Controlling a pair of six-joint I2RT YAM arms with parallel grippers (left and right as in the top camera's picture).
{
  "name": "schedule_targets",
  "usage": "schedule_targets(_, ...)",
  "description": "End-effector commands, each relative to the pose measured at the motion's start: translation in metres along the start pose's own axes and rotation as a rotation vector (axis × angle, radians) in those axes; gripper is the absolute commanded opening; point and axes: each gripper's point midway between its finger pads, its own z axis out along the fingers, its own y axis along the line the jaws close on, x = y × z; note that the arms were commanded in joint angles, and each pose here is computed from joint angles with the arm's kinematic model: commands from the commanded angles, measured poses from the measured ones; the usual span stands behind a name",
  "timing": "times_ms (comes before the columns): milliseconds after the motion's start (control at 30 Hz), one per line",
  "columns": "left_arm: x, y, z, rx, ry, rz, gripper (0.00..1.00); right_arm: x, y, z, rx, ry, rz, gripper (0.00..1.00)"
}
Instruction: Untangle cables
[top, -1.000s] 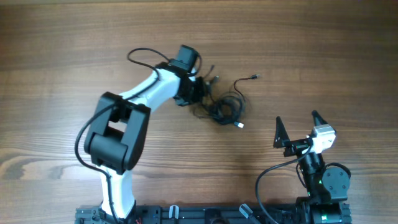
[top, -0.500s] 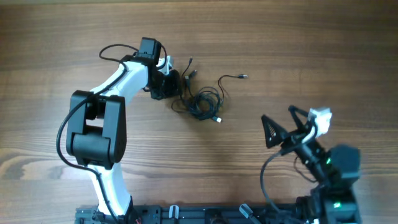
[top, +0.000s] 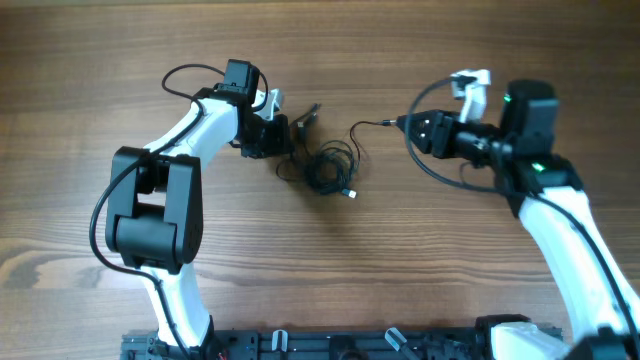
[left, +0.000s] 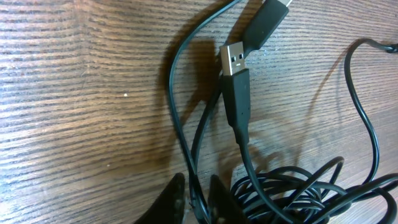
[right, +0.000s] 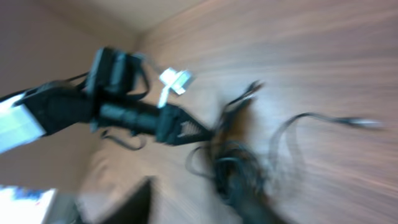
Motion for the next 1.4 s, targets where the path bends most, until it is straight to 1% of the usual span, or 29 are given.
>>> schedule_targets(0, -0.004, -0.005, -0.010, -0.002, -0.029, 0.033, 0.04, 0.026, 0.013, 0.032, -0.111, 0.135, 0.073, 0.04)
schedule_targets(67, -0.005, -0.005, -0.010, -0.002, -0.029, 0.033, 0.04, 0.036, 0.006, 0.052, -0.077, 0.167, 0.124, 0.05)
schedule_targets(133, -0.004, -0.006, -0.009, -0.002, -0.028, 0.037, 0.05, 0.043, 0.006, 0.068, -0.071, 0.191, 0.183, 0.20)
schedule_targets(200, -0.004, -0.007, -0.009, -0.001, -0.029, 0.040, 0.08, 0.044, 0.012, 0.079, -0.090, 0.195, 0.255, 0.26)
schedule_targets(233, -0.004, -0.007, -0.009, -0.001, -0.029, 0.040, 0.08, 0.043, 0.016, 0.085, -0.100, 0.193, 0.317, 0.36)
schedule_targets(267, -0.004, -0.007, -0.009, -0.001, -0.029, 0.040, 0.10, 0.042, 0.019, 0.088, -0.108, 0.193, 0.346, 0.41)
schedule_targets(333, -0.005, -0.007, -0.009, 0.000, -0.032, 0.042, 0.12, 0.041, 0.017, 0.096, -0.069, 0.162, 0.367, 0.41)
schedule_targets(367, -0.006, -0.007, -0.009, 0.000, -0.036, 0.043, 0.10, 0.041, 0.009, 0.103, 0.000, 0.127, 0.422, 0.49)
schedule_targets(400, -0.006, -0.007, -0.009, 0.001, -0.036, 0.043, 0.10, 0.043, 0.007, 0.108, 0.031, 0.112, 0.433, 0.53)
schedule_targets(467, -0.006, -0.007, -0.009, 0.001, -0.036, 0.043, 0.09, 0.048, 0.007, 0.115, 0.073, 0.095, 0.413, 0.56)
schedule_targets(633, -0.006, -0.007, -0.009, 0.001, -0.036, 0.043, 0.07, 0.059, 0.001, 0.126, 0.203, 0.042, 0.370, 0.56)
schedule_targets(800, -0.006, -0.007, -0.009, 0.000, -0.035, 0.043, 0.09, 0.067, -0.007, 0.130, 0.323, -0.020, 0.324, 0.57)
schedule_targets(1000, -0.006, -0.007, -0.009, 0.000, -0.036, 0.043, 0.10, 0.073, -0.013, 0.135, 0.339, -0.003, 0.327, 0.57)
schedule_targets(1233, -0.006, -0.007, -0.009, 0.001, -0.036, 0.043, 0.11, 0.104, -0.048, 0.153, 0.410, 0.078, 0.364, 0.58)
schedule_targets(1367, -0.007, -0.008, -0.009, 0.002, -0.041, 0.047, 0.11, 0.107, -0.047, 0.161, 0.380, 0.092, 0.370, 0.60)
